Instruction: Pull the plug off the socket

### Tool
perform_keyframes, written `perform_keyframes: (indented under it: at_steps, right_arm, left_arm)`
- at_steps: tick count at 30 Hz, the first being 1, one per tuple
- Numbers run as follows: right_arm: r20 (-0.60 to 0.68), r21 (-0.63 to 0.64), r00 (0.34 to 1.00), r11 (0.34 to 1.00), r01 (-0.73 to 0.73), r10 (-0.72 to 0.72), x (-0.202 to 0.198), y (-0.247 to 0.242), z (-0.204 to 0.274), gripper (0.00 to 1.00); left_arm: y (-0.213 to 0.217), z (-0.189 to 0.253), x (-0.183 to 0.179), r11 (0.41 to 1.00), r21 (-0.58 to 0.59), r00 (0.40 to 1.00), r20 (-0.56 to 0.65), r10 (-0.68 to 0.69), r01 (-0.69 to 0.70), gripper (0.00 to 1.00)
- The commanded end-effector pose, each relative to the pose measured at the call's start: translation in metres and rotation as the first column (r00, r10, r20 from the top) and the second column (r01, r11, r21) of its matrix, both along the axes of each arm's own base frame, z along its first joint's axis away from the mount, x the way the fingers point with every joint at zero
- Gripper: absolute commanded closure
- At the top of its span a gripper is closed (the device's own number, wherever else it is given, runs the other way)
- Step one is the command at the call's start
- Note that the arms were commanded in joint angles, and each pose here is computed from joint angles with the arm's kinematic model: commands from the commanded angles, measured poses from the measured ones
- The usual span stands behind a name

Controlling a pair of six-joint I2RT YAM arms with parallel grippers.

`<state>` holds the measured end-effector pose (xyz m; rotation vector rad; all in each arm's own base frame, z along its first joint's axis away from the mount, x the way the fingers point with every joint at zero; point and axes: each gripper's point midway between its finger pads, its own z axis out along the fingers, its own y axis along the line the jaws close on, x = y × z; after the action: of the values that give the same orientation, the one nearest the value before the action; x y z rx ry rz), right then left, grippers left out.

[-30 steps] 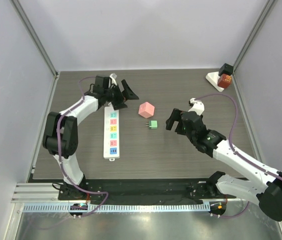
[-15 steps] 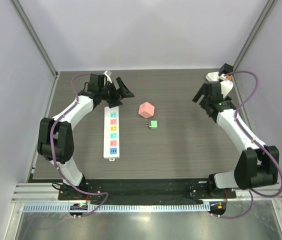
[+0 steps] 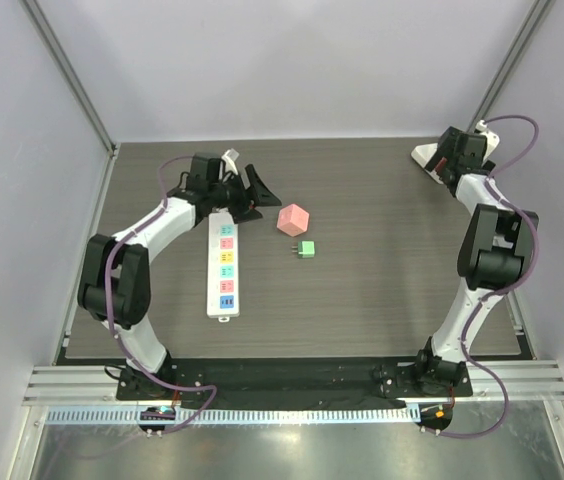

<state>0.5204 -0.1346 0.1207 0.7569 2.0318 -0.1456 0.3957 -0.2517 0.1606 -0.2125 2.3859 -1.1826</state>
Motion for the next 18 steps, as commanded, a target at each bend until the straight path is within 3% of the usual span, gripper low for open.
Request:
perform_keyframes:
  at_steps: [1,8,13,18]
  right_arm:
    - [0.109,-0.079,0.987,0.991,-0.110,0.119,0.045,-0.011,0.021,0.00]
    - [0.121,-0.123,0.977,0.979,-0.161,0.176,0.090,-0.029,0.017,0.00]
    - [0.054,-0.141,0.986,0.979,-0.150,0.159,0.098,-0.043,0.005,0.01]
    - [0.044,-0.104,0.973,0.970,-0.221,0.227,0.106,-0.031,-0.011,0.07]
  left_arm:
    - [-0.020,0.023,-0.009,0.994,-0.084,0.996,0.056,-0.071,0.075,0.22]
    - [-0.022,0.029,-0.010,0.993,-0.074,0.993,0.091,-0.081,0.088,0.24]
    - [-0.026,0.023,-0.011,0.991,-0.084,0.992,0.073,-0.100,0.106,0.25]
    - [-0.026,0.026,-0.011,0.990,-0.085,0.991,0.085,-0.103,0.110,0.28]
